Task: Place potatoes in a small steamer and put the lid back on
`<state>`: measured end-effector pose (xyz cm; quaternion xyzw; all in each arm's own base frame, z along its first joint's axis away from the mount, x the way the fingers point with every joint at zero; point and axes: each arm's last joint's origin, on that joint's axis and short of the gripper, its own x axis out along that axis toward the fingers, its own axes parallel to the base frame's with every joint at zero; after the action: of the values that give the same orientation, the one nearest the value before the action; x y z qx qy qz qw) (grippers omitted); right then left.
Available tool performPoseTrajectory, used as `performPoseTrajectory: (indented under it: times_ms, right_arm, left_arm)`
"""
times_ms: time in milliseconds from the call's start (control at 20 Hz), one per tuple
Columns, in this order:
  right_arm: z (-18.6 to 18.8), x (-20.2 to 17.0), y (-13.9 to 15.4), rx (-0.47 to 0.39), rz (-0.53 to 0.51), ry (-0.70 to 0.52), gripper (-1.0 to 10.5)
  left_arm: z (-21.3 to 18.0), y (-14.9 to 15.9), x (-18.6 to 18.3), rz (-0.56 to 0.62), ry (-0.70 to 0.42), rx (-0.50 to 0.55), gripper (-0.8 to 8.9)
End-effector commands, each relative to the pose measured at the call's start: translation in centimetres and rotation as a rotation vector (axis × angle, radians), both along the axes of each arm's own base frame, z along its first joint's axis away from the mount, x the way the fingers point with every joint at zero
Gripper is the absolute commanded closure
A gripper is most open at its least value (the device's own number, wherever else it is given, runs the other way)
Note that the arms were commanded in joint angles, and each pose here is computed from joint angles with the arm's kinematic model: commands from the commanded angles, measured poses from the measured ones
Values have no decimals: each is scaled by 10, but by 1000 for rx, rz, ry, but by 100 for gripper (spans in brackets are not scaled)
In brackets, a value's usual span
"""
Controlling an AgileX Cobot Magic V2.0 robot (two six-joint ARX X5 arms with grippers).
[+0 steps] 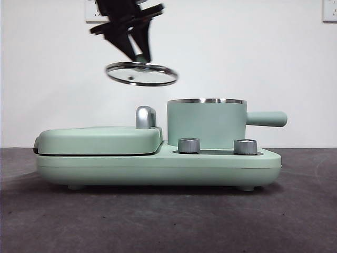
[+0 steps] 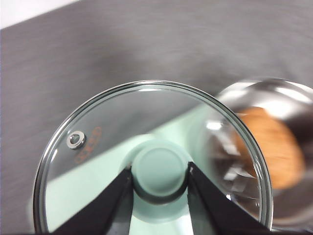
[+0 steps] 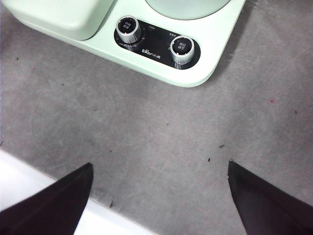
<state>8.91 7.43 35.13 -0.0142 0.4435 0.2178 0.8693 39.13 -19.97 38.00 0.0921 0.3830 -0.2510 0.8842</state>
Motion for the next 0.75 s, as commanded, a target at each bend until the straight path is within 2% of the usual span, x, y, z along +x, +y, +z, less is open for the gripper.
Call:
performPoseTrajectory:
  times_ms: [50, 350, 750]
  right_arm:
    - [3, 0, 2, 18, -2, -12, 508]
    - [3, 0, 2, 18, -2, -11, 508]
    - [3, 0, 2, 17, -4, -14, 508]
  left_arm:
    - [15, -23, -13, -59, -64, -45, 797]
    - [13, -61, -32, -157, -79, -59, 797]
    - [-7, -86, -25, -213, -82, -91, 797]
